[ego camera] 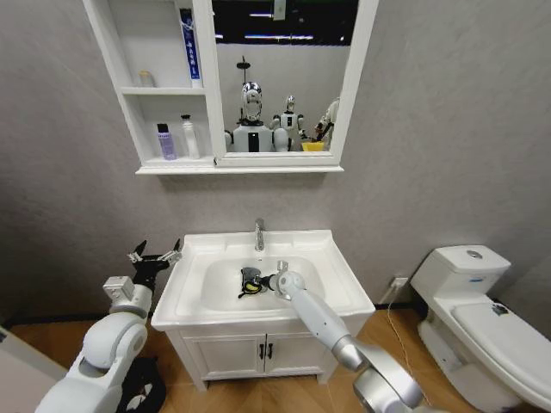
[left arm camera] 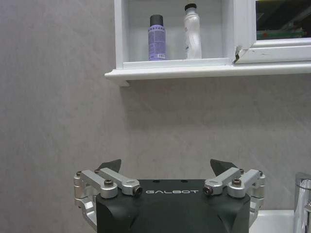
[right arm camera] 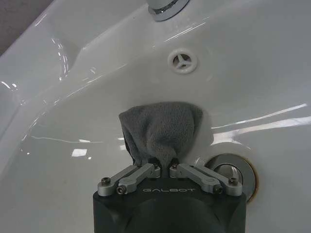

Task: Move facial cleanser and shampoo from washbasin to cabinet, then wipe washbasin with towel.

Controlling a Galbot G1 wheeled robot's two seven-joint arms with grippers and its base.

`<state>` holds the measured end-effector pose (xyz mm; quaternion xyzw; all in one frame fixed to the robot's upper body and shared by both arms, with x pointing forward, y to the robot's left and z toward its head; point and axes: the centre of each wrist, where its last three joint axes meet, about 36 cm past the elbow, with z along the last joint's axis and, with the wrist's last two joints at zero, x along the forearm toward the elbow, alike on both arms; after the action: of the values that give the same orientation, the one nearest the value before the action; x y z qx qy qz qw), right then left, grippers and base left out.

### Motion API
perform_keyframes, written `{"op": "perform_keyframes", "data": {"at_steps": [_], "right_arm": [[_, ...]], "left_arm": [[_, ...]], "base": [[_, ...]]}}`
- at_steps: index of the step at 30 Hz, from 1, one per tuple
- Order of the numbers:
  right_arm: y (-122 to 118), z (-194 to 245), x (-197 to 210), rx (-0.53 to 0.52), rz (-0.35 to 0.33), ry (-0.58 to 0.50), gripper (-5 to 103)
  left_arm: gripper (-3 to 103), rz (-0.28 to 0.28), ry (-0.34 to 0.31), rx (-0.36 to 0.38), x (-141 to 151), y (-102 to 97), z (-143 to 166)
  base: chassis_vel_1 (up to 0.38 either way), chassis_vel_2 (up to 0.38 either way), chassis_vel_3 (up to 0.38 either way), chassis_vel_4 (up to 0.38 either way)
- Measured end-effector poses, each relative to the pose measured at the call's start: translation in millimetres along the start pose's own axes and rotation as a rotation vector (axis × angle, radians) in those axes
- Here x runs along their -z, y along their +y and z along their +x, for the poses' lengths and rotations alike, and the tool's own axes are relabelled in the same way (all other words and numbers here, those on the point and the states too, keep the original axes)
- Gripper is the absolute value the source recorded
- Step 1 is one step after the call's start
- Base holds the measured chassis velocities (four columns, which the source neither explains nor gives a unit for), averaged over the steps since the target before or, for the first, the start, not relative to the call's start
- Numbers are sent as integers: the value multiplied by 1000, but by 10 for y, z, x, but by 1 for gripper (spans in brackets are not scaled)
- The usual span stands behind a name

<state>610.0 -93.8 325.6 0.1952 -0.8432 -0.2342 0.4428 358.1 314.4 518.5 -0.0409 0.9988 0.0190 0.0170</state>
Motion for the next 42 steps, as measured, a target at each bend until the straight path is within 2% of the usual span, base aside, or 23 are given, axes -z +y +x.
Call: {"op": "perform_keyframes", "data": {"at_steps": [4,6,10,12,17,25,30,34,42], "right_arm": [[-25,31,-43,-28,-9,17,3],[-149,128,-82,-63,-14,23,3],[-232,239,-82,-90,-33,25,3],[-314,425,-25,-125,-61,10,3],[-348,725,58,-161,-105,-6,3],[-473,986,163,-230,-123,-3,3],[-563,844,153,-239,-142,28,3],[-546,689,114,-213,-130,44,3],[-272,288,-37,-150,-69,73,3]], "left_arm": [[100,0,-4,0,11,2,-12],[100,1,-6,-2,14,-4,-27],[100,4,-7,-3,11,-14,-41],[100,8,-5,-7,-3,-37,-46],[100,13,-4,-19,-17,-67,-59],[100,18,-6,-32,-29,-86,-87],[100,14,-8,-24,-33,-41,-87],[100,13,-10,-20,-29,-28,-84],[100,11,-16,-9,-9,-11,-89]], "base": [[0,0,0,0],[0,0,0,0],[0,0,0,0],[0,0,0,0],[0,0,0,0],[0,0,0,0],[0,0,0,0],[0,0,0,0],[0,0,0,0]]}}
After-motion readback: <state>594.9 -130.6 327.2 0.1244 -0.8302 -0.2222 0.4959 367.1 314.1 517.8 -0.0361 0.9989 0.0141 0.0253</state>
